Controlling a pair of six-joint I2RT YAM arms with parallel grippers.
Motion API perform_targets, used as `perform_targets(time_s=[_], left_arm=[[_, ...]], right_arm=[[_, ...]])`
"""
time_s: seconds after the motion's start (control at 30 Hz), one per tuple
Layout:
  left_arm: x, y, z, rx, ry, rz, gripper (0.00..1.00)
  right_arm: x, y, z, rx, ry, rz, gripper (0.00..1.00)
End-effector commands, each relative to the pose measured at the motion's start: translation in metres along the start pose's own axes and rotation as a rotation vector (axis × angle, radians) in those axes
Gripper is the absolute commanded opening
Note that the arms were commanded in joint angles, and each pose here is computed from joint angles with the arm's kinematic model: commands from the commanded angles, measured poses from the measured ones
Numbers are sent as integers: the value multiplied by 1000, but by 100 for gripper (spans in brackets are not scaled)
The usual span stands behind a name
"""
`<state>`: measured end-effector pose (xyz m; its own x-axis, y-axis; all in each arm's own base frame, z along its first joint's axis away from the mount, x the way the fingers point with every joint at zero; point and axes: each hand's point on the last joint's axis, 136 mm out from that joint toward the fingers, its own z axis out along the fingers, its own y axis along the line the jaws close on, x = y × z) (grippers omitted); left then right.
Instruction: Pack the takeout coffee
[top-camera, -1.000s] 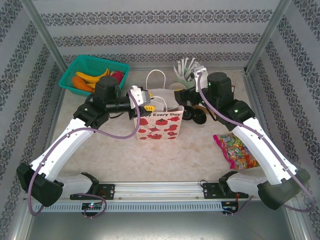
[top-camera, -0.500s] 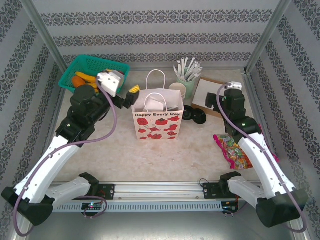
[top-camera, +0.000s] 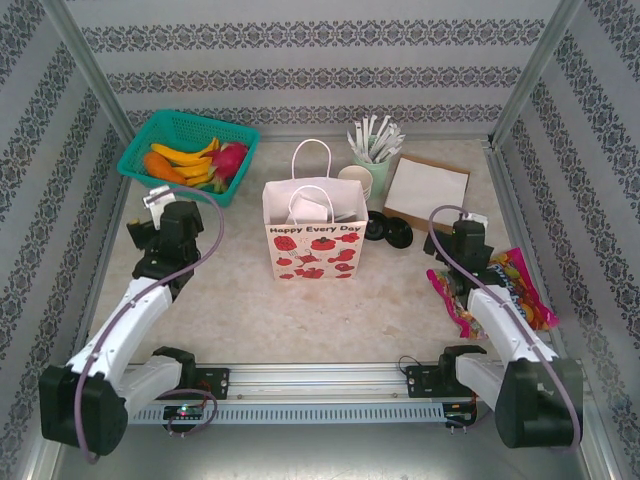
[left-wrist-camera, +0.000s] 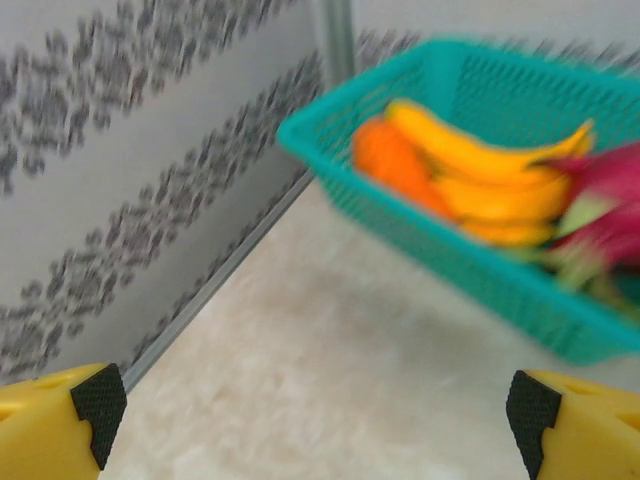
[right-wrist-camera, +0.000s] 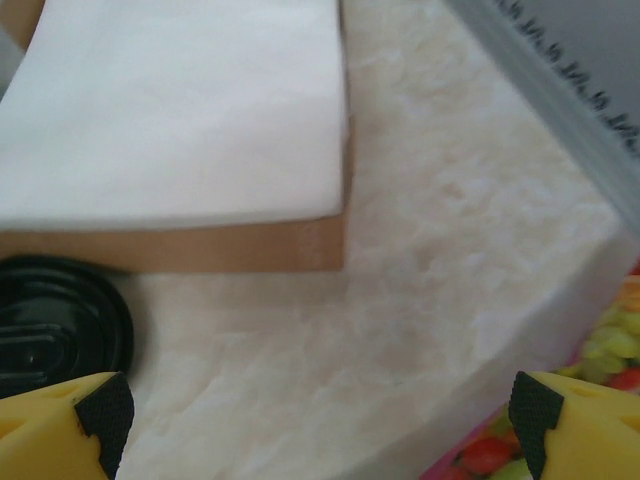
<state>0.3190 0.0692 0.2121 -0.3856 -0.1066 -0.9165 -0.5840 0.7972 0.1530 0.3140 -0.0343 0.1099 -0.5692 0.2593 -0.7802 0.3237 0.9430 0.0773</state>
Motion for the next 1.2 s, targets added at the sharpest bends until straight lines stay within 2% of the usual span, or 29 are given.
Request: perform_targets(time_s=[0.0, 0.13, 0.27, 0.4, 0.5, 0.67, 0.73, 0.83, 0.93, 1.03, 1.1, 1.17], left_arm=[[18, 14, 19, -130, 4, -50, 100], [44, 11, 46, -134, 62, -22, 100], [54, -15, 71, 34, 55, -45, 100], [78, -41, 95, 233, 174, -109, 100], [85, -62, 99, 338, 186, -91, 100], [78, -79, 95, 453, 107, -46, 100], [78, -83, 87, 501, 63, -37, 100], [74, -82, 69, 556, -49, -47, 100], [82, -85, 59, 600, -101, -37, 100], [89, -100, 67, 606, -109, 5, 100], [93, -102, 73, 554, -31, 44, 100], [91, -96, 76, 468, -49, 56, 100]], right_arm=[[-21, 20, 9, -96, -61, -51, 98], [-18, 25, 28, -104, -52, -99, 98], [-20, 37, 40, -154, -60, -126, 98], [-26, 42, 50, -166, -96, -132, 98], [-38, 43, 54, -160, -158, -151, 98], [-52, 46, 56, -174, -263, -147, 98], [-48, 47, 58, -182, -266, -153, 98], [-44, 47, 51, -199, -339, -149, 98], [-35, 41, 42, -199, -394, -138, 98], [-33, 39, 36, -198, -426, -135, 98], [-32, 39, 34, -197, -441, -143, 98], [-30, 40, 31, -187, -460, -149, 98]])
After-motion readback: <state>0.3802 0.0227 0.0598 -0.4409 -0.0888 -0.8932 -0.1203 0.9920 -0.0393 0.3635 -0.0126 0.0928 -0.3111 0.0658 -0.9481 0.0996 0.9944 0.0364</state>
